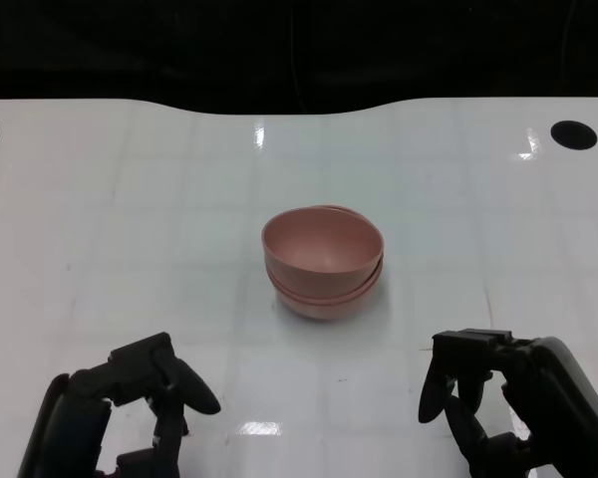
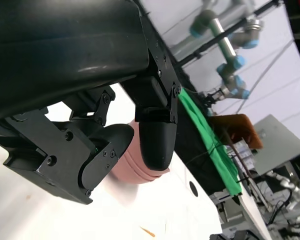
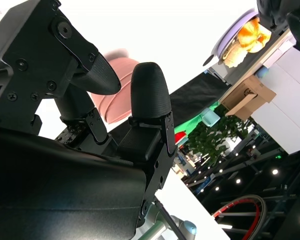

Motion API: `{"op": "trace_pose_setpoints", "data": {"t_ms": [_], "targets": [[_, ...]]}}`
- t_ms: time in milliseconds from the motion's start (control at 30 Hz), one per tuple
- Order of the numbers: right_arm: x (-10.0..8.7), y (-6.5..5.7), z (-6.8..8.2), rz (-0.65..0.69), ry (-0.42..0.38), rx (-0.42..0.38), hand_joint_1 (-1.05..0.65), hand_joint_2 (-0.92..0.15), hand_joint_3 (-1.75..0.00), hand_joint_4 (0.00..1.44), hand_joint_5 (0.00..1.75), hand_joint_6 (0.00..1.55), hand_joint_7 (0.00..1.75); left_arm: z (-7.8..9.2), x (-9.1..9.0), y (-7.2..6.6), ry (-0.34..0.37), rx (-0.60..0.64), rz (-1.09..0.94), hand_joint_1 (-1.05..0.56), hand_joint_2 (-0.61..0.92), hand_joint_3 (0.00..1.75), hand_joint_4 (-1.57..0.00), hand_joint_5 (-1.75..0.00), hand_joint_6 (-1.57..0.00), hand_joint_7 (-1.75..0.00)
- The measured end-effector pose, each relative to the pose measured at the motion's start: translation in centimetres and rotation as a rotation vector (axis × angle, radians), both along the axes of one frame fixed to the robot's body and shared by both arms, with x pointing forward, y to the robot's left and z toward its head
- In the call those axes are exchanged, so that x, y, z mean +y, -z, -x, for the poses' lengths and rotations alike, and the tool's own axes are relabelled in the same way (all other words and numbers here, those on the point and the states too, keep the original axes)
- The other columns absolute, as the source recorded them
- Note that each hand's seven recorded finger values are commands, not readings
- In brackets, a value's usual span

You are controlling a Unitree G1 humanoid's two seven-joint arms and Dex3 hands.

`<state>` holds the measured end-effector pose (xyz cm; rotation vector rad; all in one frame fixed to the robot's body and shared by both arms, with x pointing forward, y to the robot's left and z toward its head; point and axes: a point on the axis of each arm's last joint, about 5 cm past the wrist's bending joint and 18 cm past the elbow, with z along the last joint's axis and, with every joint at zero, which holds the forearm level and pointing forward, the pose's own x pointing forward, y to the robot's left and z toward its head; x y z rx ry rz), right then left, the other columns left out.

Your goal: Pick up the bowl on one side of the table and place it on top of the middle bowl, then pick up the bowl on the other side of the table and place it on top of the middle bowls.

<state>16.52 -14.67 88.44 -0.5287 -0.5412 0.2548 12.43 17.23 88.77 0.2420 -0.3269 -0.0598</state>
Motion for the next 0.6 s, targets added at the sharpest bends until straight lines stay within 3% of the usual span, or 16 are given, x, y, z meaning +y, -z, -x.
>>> {"op": "trace_pose_setpoints", "data": {"t_ms": [233, 600], "targets": [[-0.07, 0.22, 0.11, 0.002, 0.003, 0.013, -0.06, -0.09, -1.75, 0.93, 1.75, 0.87, 1.45, -0.07, 0.3, 0.53, -0.018, 0.042, 0.04, -0.07, 0.35, 1.45, -0.9, -1.72, -0.82, -1.54], [-0.28, 0.33, 0.49, 0.005, 0.01, 0.022, -0.04, -0.08, -1.75, 0.92, 1.72, 0.87, 1.41, -0.23, 0.33, 1.01, 0.017, 0.055, 0.025, -0.08, 0.34, 1.46, -0.88, -1.72, -0.83, -1.51]]}}
